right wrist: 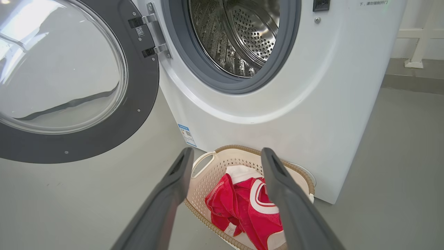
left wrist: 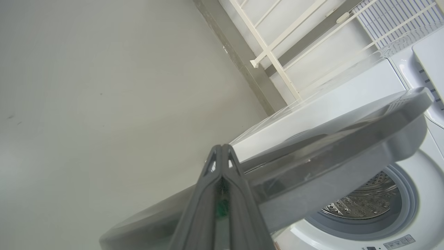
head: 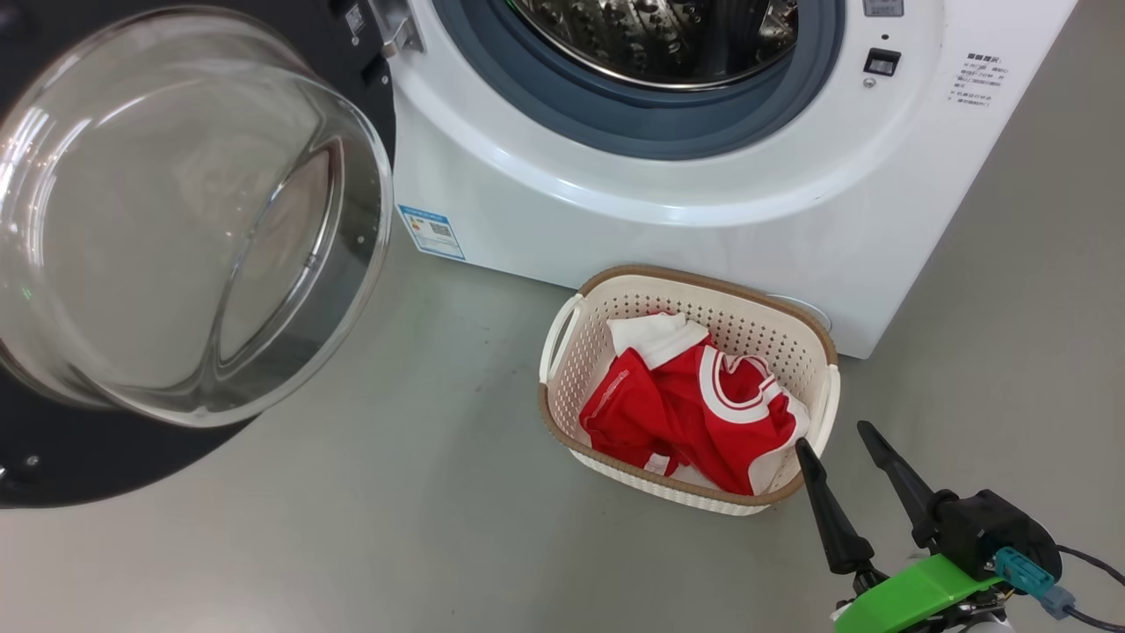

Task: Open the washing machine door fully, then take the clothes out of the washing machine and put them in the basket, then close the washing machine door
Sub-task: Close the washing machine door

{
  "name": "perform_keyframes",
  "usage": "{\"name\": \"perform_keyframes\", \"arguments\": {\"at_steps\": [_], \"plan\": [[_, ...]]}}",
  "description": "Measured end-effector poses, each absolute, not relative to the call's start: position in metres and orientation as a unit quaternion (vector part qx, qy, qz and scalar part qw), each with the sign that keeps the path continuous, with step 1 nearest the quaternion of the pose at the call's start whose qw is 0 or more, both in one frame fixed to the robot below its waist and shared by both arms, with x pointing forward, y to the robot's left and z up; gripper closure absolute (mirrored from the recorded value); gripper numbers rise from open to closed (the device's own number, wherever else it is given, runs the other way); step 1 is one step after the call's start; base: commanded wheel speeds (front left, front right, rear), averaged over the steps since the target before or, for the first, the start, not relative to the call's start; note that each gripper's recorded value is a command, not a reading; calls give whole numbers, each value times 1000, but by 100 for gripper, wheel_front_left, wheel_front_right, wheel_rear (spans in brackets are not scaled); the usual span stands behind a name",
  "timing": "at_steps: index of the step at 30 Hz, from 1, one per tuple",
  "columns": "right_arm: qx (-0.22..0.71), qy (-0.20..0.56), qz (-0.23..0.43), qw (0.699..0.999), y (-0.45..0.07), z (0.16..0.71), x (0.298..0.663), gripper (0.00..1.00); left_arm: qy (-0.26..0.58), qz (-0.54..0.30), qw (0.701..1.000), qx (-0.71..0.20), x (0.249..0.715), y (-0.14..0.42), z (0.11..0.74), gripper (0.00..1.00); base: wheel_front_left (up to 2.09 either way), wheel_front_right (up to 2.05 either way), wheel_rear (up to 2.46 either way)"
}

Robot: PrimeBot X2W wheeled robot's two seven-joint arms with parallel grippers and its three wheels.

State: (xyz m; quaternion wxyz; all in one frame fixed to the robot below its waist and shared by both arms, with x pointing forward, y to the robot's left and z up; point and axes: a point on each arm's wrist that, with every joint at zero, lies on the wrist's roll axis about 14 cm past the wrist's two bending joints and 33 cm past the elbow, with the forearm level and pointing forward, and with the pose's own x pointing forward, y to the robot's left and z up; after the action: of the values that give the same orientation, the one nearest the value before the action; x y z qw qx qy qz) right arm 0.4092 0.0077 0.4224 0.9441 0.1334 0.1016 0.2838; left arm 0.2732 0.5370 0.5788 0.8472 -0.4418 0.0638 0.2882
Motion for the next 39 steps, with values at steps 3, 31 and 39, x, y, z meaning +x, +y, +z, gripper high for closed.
{"name": "perform_keyframes", "arguments": {"at_steps": [3,31,39], "plan": [[132,97,282,945,6,426,410,0,70,278,850,-443,272,533,579,100,0,0,0],[130,64,247,958,-18,451,403,0,148,57,902,-401,295,427,599,100,0,0,0],[132,58,234,961,-26,454,404,0,158,-7,913,-375,309,389,608,100,0,0,0]]}}
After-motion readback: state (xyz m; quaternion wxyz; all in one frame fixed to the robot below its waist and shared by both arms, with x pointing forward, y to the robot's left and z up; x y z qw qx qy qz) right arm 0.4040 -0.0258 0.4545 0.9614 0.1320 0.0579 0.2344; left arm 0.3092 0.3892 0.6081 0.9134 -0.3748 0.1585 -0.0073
